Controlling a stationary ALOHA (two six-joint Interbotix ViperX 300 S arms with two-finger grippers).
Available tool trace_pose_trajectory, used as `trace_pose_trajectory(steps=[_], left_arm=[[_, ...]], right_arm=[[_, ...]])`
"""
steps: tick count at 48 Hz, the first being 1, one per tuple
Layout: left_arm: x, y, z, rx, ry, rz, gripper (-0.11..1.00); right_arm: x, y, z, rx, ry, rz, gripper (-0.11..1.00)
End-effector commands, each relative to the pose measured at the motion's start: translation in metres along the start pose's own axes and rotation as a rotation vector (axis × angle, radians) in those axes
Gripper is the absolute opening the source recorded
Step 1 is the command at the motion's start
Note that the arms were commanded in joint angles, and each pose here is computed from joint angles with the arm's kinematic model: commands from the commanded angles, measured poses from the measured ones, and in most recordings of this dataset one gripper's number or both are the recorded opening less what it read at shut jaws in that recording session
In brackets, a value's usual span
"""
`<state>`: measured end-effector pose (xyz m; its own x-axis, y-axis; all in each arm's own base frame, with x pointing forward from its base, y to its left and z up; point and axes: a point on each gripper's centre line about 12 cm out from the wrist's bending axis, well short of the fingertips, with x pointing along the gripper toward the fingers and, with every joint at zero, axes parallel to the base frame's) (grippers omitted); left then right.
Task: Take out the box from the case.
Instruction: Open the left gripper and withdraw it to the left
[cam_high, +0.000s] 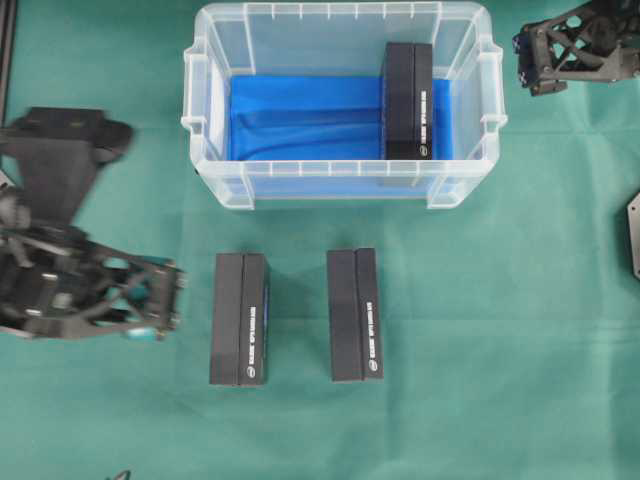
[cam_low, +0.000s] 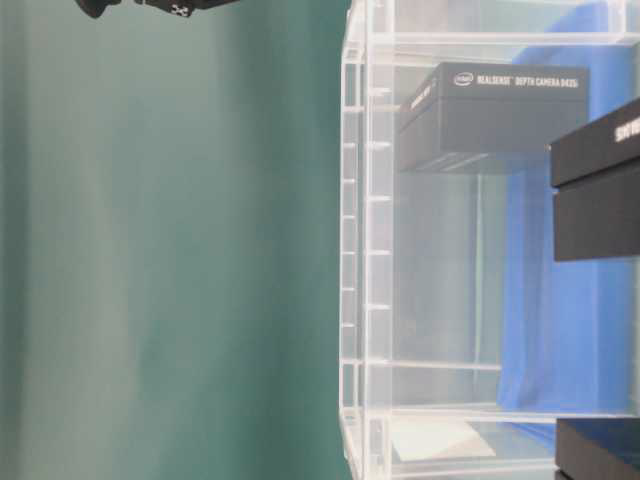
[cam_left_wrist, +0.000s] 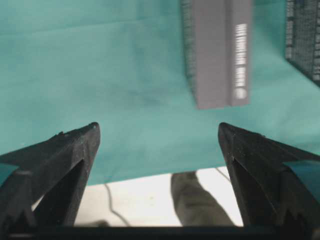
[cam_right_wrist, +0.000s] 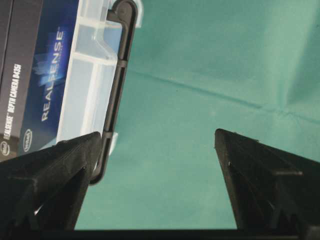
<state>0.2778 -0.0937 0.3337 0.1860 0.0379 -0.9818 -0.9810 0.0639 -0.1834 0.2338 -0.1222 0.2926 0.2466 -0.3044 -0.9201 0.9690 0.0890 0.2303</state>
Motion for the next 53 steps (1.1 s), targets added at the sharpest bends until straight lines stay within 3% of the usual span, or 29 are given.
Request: trace_pose_trajectory(steps=[1, 8, 21, 53], left_arm=[[-0.012, 0.014, 0.002, -0.013, 0.009, -0.035, 0.97], [-0.014, 0.025, 0.006, -0.031, 0.014, -0.051, 0.97], [-0.014, 0.025, 0.02, -0.066, -0.004, -0.04, 0.97], [-0.016, 0.043, 0.142, -0.087, -0.109, 0.017, 0.97]], right_arm=[[-0.007, 0.001, 0.002, 0.003, -0.012, 0.017, 0.92], [-0.006, -0.001, 0.001, 0.003, -0.006, 0.004, 0.92], [-0.006, -0.001, 0.001, 0.003, -0.005, 0.003, 0.92], [-0.006, -0.001, 0.001, 0.009, -0.004, 0.0, 0.92]])
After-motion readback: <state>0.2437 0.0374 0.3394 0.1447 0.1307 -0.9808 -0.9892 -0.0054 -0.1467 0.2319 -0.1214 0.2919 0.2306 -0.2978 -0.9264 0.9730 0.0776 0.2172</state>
